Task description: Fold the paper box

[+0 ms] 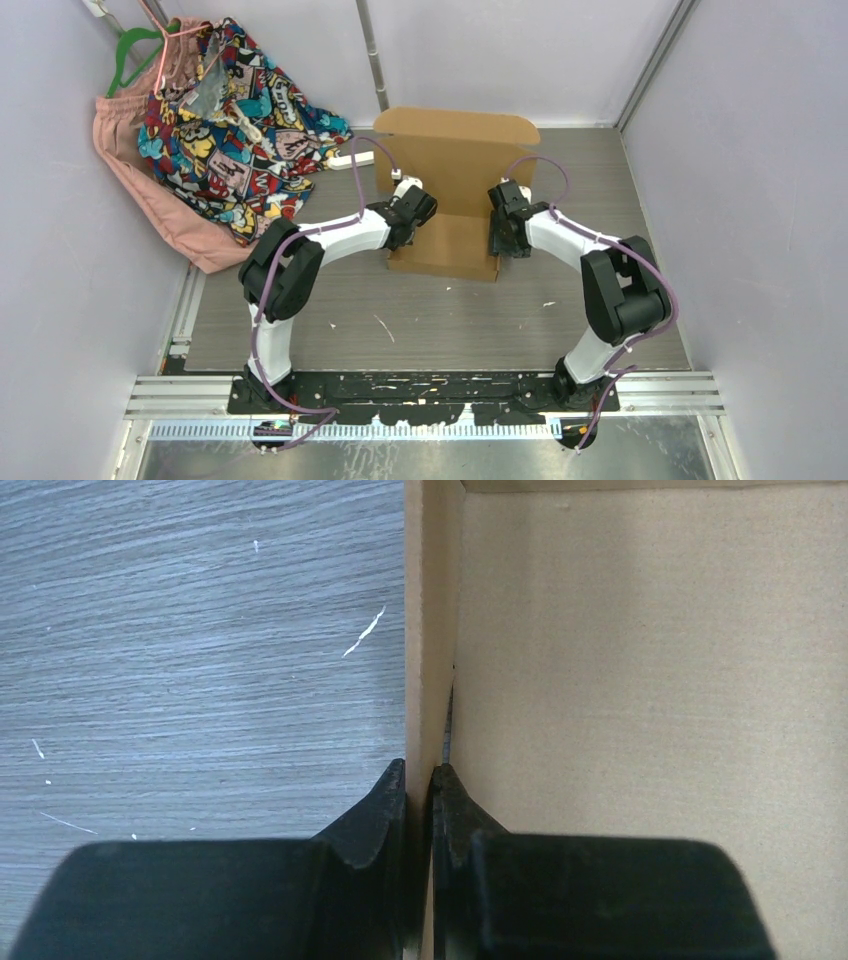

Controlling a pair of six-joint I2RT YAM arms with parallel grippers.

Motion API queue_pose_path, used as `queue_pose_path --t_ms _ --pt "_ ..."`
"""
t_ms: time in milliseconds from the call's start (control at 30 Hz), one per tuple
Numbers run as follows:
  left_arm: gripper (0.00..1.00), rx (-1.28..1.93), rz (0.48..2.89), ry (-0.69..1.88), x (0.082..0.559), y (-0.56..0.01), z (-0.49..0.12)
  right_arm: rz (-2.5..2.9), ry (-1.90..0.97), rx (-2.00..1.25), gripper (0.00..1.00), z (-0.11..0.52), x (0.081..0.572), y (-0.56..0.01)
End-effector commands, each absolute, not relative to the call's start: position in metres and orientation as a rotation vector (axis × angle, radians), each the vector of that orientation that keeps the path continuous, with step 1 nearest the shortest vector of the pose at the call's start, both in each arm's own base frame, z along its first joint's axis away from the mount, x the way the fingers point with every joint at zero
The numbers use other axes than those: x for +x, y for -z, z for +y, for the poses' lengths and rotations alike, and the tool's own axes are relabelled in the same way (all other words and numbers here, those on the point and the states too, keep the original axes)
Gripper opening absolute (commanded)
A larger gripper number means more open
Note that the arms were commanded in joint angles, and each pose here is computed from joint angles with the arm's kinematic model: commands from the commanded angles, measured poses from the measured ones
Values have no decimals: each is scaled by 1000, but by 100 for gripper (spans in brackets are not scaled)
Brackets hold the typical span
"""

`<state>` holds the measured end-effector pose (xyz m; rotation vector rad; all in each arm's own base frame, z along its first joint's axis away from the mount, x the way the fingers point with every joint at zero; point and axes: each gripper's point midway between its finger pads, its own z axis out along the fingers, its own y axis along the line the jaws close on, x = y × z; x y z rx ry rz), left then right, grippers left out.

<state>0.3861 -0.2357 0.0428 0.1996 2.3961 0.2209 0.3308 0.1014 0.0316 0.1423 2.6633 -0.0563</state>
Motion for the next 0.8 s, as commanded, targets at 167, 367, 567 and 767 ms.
queue_pose_path --t_ms 167,367,567,767 --pt "14 223 2407 -487 378 -26 -188 2504 98 135 53 93 335 -113" --pt "16 222 2414 -461 377 -26 -191 2489 -94 29 53 146 343 -133" --pt "16 212 2414 -421 377 -31 -196 2524 -181 -43 52 198 348 -113" --pt "16 208 2414 -411 377 -35 -197 2608 -83 -42 50 211 355 -64"
